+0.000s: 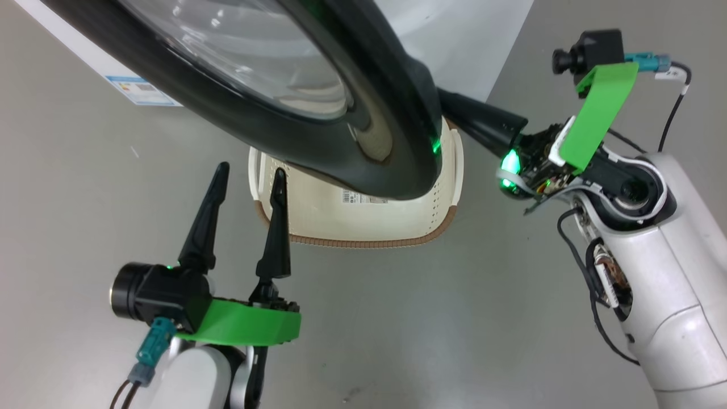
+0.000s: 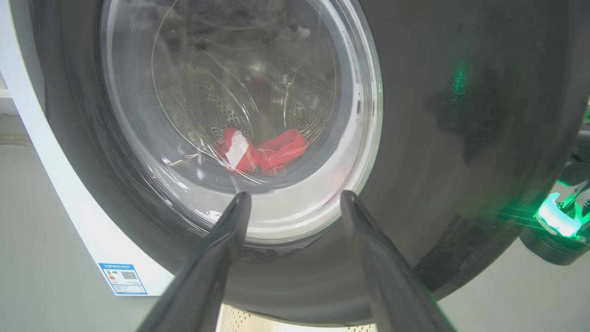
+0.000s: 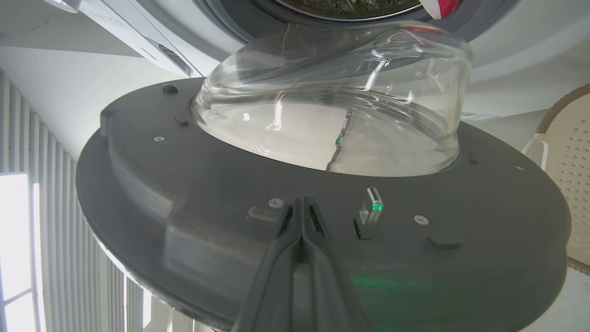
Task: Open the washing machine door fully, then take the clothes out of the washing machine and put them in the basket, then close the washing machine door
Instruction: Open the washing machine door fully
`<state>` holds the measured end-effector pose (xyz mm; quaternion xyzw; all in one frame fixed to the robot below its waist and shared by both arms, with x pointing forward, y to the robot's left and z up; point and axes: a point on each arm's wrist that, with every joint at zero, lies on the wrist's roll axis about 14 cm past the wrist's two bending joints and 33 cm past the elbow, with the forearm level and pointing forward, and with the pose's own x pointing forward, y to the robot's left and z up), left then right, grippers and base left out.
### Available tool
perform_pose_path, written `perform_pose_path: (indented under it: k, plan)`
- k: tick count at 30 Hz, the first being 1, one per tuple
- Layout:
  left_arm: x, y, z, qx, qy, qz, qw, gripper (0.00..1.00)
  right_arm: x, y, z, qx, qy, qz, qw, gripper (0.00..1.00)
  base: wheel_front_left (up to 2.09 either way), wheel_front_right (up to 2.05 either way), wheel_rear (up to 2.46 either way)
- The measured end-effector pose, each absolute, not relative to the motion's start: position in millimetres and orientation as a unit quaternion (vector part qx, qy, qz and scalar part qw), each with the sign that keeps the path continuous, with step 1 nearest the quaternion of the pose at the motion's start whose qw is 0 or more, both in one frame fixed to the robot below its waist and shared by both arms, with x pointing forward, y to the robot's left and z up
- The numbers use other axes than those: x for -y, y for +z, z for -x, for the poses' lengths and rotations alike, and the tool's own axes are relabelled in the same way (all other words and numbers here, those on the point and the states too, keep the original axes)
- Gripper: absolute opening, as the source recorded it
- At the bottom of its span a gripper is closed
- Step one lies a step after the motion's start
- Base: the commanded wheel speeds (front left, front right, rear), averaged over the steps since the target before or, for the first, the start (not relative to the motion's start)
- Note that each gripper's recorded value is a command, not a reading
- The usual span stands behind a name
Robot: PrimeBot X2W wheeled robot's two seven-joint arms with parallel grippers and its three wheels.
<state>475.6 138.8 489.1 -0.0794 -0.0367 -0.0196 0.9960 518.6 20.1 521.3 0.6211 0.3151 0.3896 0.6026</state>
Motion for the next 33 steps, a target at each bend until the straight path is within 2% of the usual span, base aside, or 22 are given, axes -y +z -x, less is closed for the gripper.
perform_pose_path:
  k: [9,33]
  plan:
    - [-151,506,-466,0.055,-0.004,0.075,0.996,1.0,-33,523,-493,-0.331,0.4,-0.623,0.586,0.0,0.0,0.0,0.0]
    - [-202,531,-403,0.072,0.073,0.064,0.993,1.0,-88,530,-421,-0.397,0.442,-0.601,0.534,0.0,0.0,0.0,0.0]
